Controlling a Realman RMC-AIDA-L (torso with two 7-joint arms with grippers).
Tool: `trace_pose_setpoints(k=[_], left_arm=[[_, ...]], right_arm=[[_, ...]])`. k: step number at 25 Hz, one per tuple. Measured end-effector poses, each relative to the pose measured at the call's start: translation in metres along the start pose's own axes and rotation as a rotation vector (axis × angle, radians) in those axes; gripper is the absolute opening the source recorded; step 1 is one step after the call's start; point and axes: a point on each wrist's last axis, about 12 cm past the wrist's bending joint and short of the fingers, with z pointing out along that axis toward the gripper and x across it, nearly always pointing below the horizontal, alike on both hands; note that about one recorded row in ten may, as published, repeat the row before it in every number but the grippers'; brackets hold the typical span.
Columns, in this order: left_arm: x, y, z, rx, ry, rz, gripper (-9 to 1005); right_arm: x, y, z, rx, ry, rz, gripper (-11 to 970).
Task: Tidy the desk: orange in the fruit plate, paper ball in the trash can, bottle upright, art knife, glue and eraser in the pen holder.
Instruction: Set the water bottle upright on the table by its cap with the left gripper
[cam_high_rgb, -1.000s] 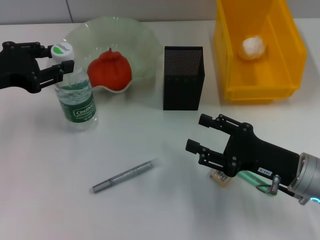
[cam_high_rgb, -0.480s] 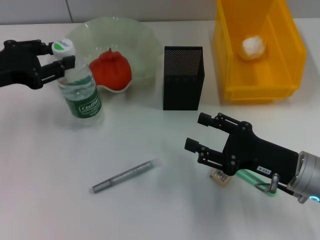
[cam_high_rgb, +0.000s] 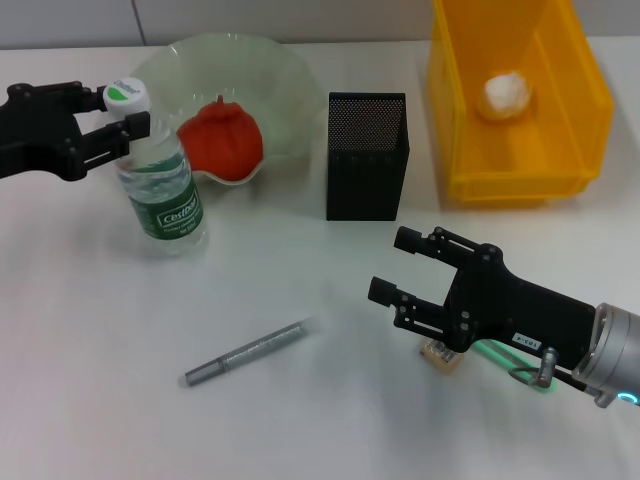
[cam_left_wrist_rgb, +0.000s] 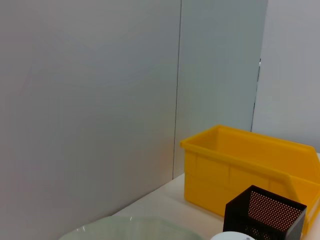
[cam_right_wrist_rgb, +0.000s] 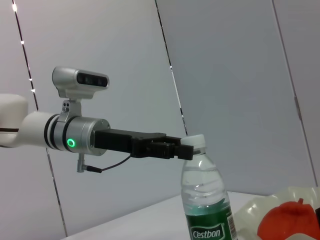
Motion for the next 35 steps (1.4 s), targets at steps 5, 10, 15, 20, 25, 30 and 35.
trace_pose_setpoints(k=[5,10,15,20,25,30,35], left_arm=[[0.0011,-0.0001,0.0005,0.001,0.000,-0.005,510],[0.0017,-0.0003,0.0007,0.002,0.003,-0.004,515],[0.0020,-0.0004,0.0009,0.003,0.003,-0.005,519],[0.0025,-0.0004,0.0012,0.001,0.002,0.001,524],[0.0042,-0.0009,0.0017,0.003,0.002,-0.003,528],[0.0046,-0.0008,0.0016,0.003,0.003,-0.004,533],[0.0052,-0.0010,0.0010,0.002,0.002,0.012,537]], right_arm=[[0.0002,0.0000,0.0000,0.000,0.002,0.000,719],[0.0004,0.0000,0.0001,0.000,0.003,0.003,719],[0.0002,-0.0001,0.0003,-0.002,0.003,0.003,719],[0.0004,0.0001,0.0002,-0.002,0.005,0.004,719],[0.0004,0.0001,0.0002,-0.002,0.005,0.004,718],[0.0004,0.0001,0.0002,-0.002,0.005,0.004,718],[0.0006,0.0003,0.0002,-0.002,0.005,0.005,718]])
